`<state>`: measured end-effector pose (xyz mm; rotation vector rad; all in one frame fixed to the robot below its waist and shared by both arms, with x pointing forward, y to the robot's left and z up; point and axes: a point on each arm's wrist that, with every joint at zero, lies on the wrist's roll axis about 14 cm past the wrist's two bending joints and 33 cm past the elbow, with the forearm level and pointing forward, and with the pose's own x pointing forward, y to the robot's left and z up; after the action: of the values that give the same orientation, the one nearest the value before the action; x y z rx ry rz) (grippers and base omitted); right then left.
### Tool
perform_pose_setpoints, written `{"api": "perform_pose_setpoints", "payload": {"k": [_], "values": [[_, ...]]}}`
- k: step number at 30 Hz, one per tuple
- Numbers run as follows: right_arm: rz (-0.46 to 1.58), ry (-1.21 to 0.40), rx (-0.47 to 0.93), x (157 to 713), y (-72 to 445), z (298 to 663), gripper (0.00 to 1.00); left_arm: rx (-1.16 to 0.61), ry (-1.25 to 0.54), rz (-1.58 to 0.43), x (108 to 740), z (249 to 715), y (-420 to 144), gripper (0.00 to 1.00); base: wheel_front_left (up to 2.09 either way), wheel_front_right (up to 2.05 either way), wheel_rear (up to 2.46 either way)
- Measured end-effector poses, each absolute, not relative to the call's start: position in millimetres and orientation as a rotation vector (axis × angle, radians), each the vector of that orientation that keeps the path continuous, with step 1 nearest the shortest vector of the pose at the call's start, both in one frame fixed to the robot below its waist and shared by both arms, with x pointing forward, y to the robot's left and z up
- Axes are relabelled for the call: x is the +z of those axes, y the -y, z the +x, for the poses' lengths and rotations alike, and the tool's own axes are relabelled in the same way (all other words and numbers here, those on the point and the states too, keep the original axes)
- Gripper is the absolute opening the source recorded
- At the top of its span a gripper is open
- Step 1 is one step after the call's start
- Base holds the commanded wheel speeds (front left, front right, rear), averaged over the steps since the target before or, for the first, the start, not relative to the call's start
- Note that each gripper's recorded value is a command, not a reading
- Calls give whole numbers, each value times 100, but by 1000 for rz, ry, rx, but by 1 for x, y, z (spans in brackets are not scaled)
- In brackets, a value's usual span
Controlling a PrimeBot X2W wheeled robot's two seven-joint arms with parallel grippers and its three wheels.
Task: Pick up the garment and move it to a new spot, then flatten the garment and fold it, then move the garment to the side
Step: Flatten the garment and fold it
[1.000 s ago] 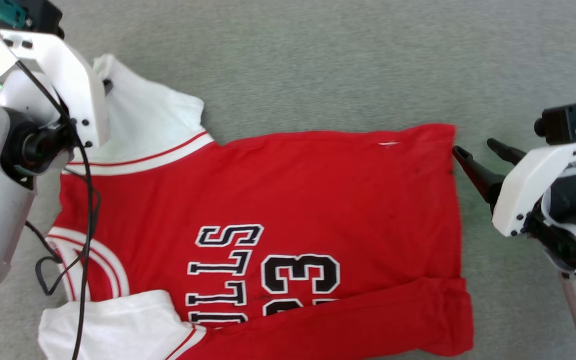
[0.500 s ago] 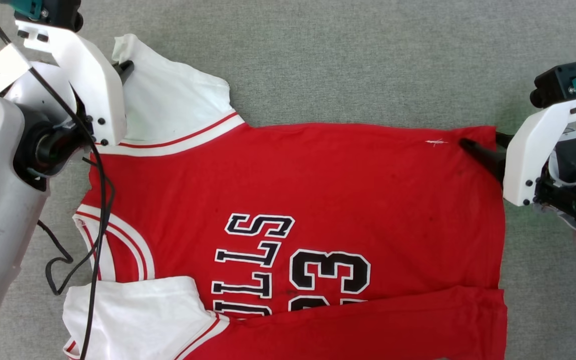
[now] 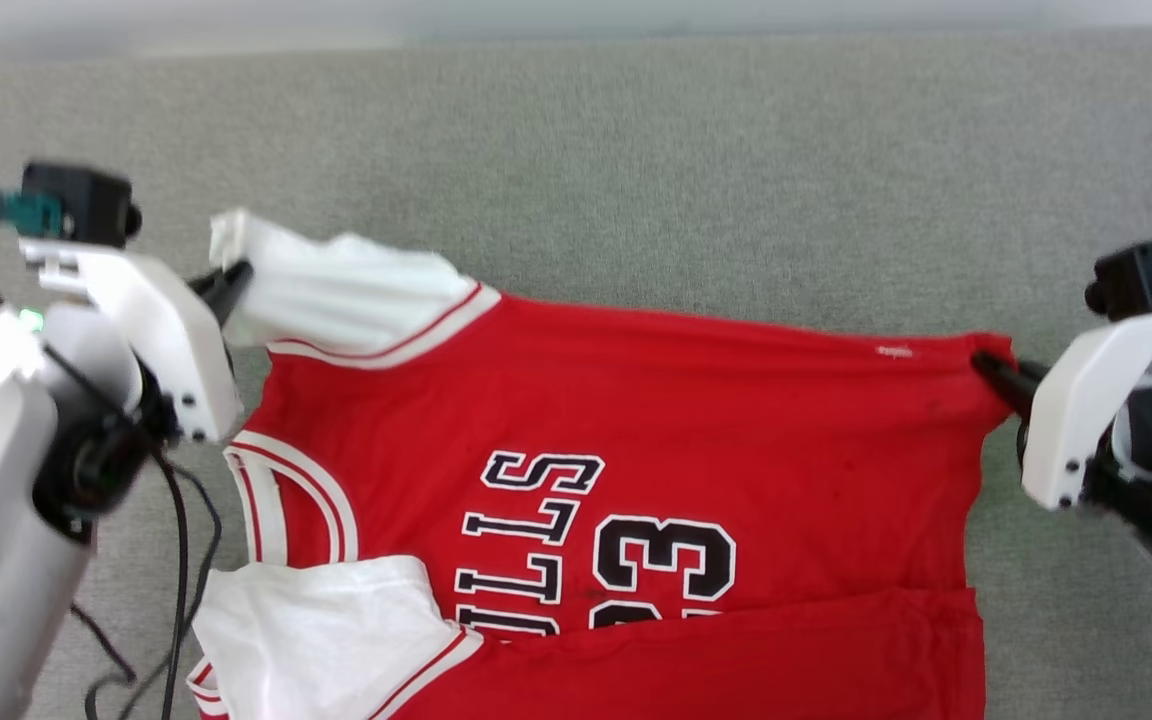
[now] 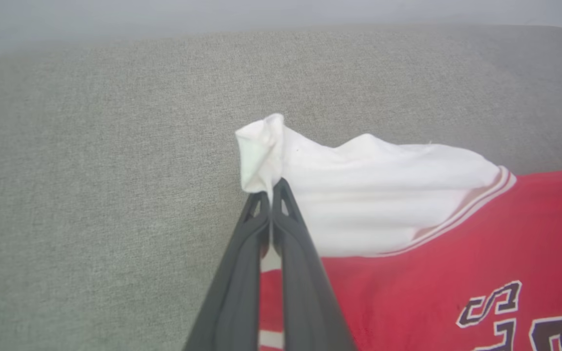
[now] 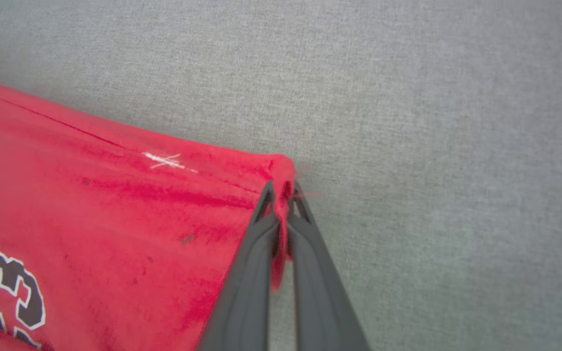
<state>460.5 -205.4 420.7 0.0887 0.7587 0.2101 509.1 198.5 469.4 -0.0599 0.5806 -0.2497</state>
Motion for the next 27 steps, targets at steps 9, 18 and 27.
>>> {"api": "perform_pose_setpoints", "payload": {"k": [9,18,27], "values": [[161,-756,203,417,193,405,0,-152,-584,-182,455,432,-217,0,0,0,0],[241,-777,156,404,193,356,0,-73,-674,-294,422,350,-221,0,0,0,0],[311,-816,112,384,191,324,0,-39,-791,-371,386,303,-212,0,0,0,0]]}}
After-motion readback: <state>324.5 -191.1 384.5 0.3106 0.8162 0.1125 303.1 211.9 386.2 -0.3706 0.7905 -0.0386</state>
